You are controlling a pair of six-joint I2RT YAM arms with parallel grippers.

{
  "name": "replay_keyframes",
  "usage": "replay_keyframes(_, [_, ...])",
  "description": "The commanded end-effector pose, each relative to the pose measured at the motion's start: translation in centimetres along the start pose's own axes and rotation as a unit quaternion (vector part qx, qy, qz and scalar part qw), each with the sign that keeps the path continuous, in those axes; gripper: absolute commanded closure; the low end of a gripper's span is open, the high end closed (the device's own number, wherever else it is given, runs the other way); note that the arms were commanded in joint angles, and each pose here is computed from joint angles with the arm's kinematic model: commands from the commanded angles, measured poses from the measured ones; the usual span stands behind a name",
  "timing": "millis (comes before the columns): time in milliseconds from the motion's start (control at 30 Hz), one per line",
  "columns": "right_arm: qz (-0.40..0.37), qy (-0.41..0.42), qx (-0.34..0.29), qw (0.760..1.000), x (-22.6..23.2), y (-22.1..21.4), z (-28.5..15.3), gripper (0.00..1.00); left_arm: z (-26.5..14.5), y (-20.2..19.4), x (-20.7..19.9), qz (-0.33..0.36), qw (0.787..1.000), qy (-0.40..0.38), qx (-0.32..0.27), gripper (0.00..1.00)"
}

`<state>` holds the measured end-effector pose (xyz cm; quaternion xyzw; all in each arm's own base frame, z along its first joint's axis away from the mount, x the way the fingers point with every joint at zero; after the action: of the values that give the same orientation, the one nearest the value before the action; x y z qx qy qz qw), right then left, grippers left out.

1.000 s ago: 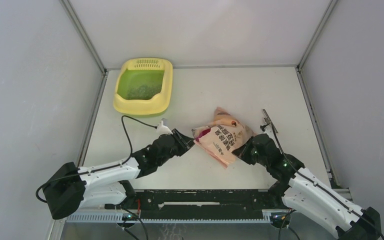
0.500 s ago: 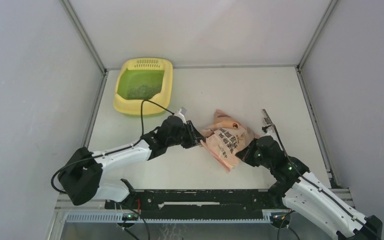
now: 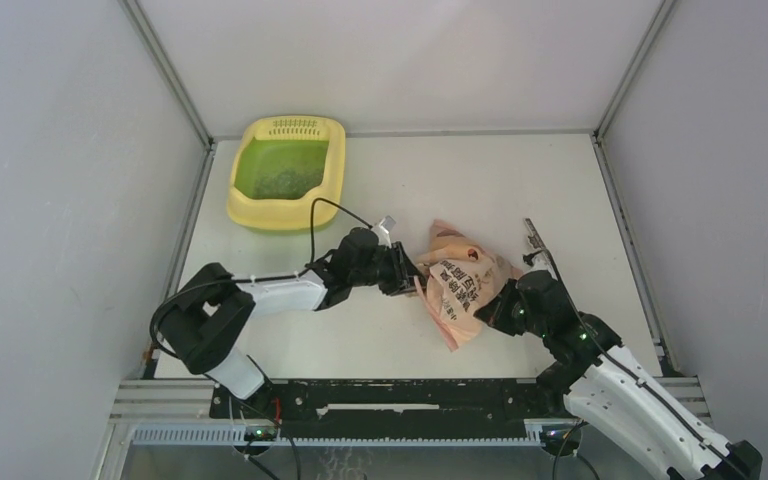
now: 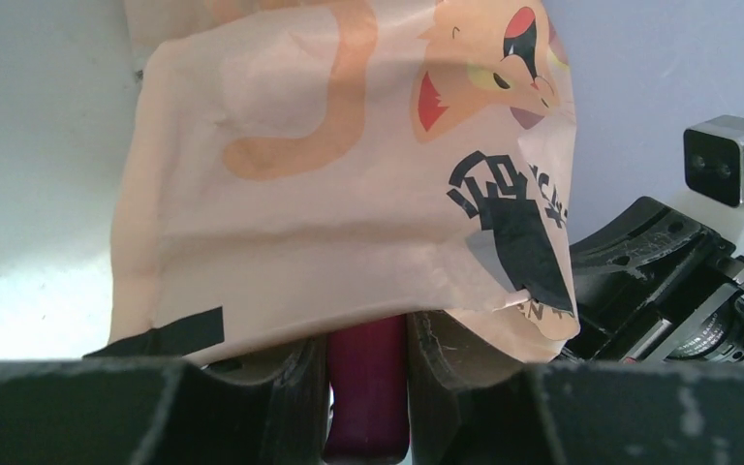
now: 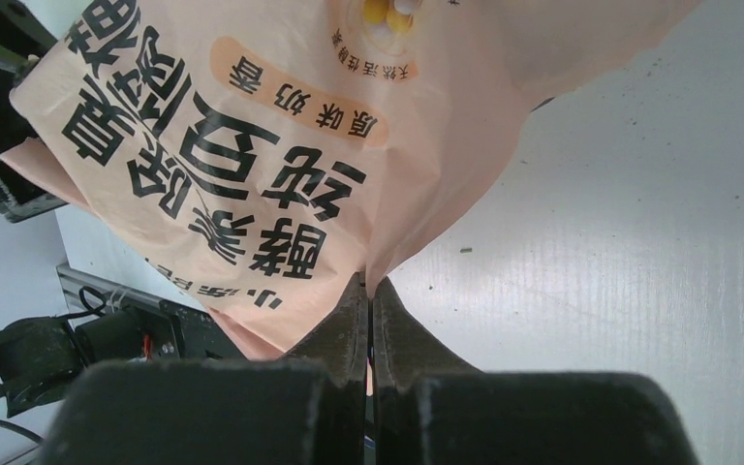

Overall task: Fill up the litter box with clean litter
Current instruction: 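Scoop the cat litter from the cat litter bag.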

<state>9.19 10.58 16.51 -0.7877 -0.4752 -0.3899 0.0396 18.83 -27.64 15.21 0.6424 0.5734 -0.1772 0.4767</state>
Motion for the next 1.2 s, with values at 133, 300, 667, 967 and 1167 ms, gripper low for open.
replay_keyframes(133, [-0.012, 0.052, -0.006, 0.999, 1.7, 1.2, -1.0, 1.0, 0.2, 0.8, -1.3, 0.059, 0.989, -0.124, -0.048, 0.94])
replay_keyframes(300, [0.0, 0.05, -0.018, 0.999, 1.3, 2.5, -0.8, 1.0, -2.1, -0.5, 0.5, 0.066, 0.981, -0.17, -0.073, 0.95])
replay_keyframes(667, [0.025, 0.046, -0.044, 0.998, 0.6, 5.2, 0.0, 1.0, -5.0, -3.4, 2.7, 0.037, 0.963, -0.243, -0.107, 0.96])
replay_keyframes(967, [0.032, 0.021, -0.066, 0.997, -0.4, 6.9, 0.2, 1.0, -8.0, -5.9, 4.5, 0.056, 0.976, -0.172, -0.122, 0.97])
replay_keyframes(1167, [0.037, 0.022, -0.069, 0.997, -0.9, 7.4, 0.0, 1.0, -9.4, -7.1, 5.7, 0.069, 0.982, -0.126, -0.124, 0.97])
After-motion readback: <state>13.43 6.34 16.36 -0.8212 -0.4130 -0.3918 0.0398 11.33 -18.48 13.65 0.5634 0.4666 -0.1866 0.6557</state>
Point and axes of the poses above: each gripper's point midway between its finger pads, its own z axis out along the fingers, its own x axis along the line the jaws close on, y = z × x, the point moved 10 cm from there along -z, back along the fingers, and after that the axes turned 10 degrees about z, right-handed, at the moved point
